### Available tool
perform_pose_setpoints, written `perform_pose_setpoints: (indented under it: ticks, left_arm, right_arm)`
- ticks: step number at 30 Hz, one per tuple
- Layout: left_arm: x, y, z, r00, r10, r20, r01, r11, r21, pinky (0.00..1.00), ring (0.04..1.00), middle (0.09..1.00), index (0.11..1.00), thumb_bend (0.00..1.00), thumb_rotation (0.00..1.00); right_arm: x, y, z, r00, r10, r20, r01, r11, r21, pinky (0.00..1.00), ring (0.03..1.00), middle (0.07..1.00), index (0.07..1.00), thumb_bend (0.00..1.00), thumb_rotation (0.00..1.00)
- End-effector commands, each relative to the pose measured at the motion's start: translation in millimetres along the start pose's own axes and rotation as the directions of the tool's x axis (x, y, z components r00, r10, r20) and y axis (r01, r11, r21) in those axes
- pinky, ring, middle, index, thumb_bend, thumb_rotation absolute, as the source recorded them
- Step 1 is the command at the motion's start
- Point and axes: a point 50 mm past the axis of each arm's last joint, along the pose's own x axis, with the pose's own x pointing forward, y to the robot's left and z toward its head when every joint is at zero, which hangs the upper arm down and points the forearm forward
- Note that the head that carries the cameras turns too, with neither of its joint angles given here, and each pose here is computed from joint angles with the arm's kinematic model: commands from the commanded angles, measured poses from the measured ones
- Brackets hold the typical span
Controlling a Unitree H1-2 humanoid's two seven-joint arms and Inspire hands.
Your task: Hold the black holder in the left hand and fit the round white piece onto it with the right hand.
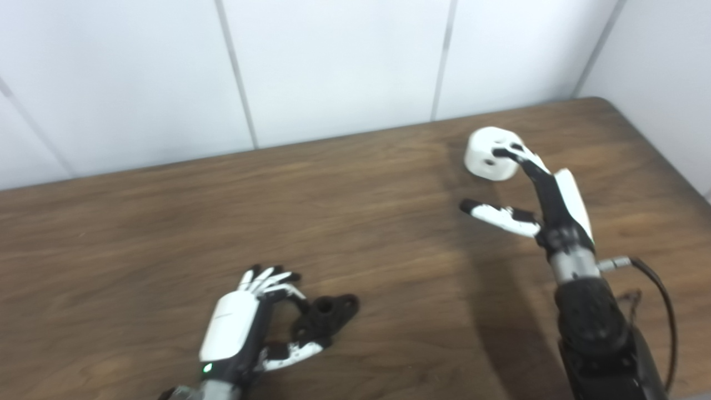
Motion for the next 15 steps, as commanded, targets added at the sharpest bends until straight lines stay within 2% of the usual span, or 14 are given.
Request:
perform_pose_setpoints:
  ticks: [1, 8, 15]
  left_arm:
    - [-4, 4, -9, 1.000, -0.011, -0.017, 0.011, 1.000, 0.028, 1.00, 0.885, 0.793, 0.486, 0.52, 0.04]
    - [-5, 10, -12, 1.000, -0.009, -0.018, 0.010, 0.999, 0.033, 1.00, 0.873, 0.785, 0.486, 0.52, 0.04]
    - [-4, 15, -18, 1.000, -0.008, -0.022, 0.008, 1.000, 0.020, 1.00, 0.870, 0.782, 0.486, 0.52, 0.04]
  right_arm:
    - [14, -10, 13, 0.997, -0.047, 0.056, 0.048, 0.998, -0.033, 1.00, 0.998, 0.945, 0.811, 0.83, 0.42]
    - [41, -19, 22, 0.992, -0.078, 0.094, 0.089, 0.989, -0.119, 1.00, 1.000, 0.965, 0.827, 0.84, 0.34]
    - [69, -28, 22, 0.992, -0.076, 0.098, 0.091, 0.981, -0.170, 1.00, 1.000, 0.986, 0.848, 0.85, 0.31]
